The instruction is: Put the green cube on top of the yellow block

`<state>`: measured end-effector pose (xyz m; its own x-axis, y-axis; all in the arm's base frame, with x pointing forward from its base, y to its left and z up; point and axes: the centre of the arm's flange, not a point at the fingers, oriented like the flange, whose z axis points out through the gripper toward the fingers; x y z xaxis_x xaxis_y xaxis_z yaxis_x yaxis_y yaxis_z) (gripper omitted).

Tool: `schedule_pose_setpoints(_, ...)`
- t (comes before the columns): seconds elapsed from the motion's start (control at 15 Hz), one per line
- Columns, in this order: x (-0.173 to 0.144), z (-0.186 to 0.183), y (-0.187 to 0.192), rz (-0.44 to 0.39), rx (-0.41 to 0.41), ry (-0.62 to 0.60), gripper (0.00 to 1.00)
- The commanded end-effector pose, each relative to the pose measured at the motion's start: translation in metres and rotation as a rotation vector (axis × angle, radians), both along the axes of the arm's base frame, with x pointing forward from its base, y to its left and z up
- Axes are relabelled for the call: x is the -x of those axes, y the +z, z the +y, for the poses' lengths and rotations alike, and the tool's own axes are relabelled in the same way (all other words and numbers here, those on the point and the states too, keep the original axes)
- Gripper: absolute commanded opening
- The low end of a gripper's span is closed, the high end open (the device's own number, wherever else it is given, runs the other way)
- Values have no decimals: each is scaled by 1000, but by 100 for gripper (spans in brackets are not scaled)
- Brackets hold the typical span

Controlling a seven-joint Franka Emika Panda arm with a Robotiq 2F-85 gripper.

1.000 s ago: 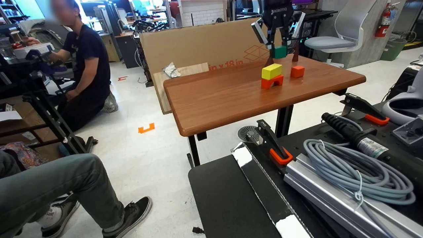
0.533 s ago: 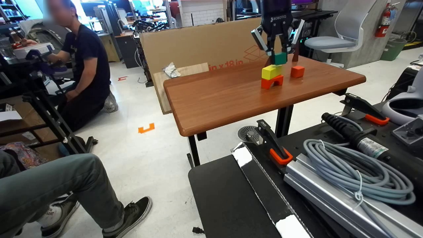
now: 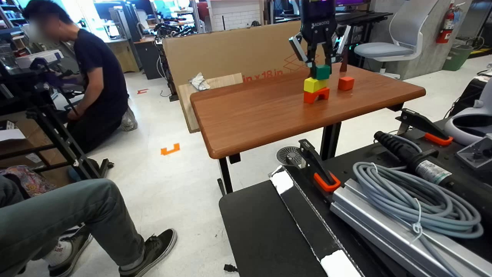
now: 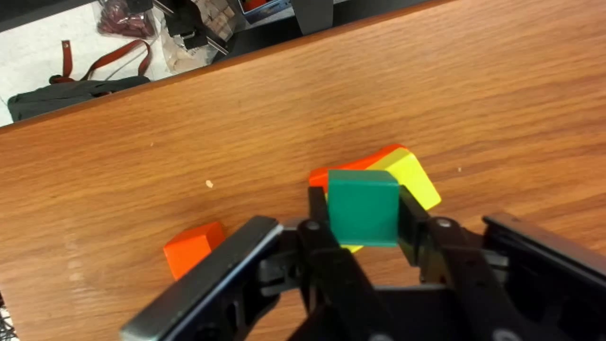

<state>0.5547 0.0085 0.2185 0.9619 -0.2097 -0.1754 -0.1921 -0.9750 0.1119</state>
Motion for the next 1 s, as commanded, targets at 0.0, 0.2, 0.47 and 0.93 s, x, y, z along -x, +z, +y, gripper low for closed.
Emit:
schedule_pose_setpoints(0.0,-1,3,4,-10,-11,-15,72)
schedule_pose_setpoints(0.2,3,3,10,-15,-15,-31,96)
schedule_pose_setpoints(0.47,23,7,44,-17,-82,-139,100)
schedule_pose_setpoints(0.93,18,6,56,16,-107,-188,100)
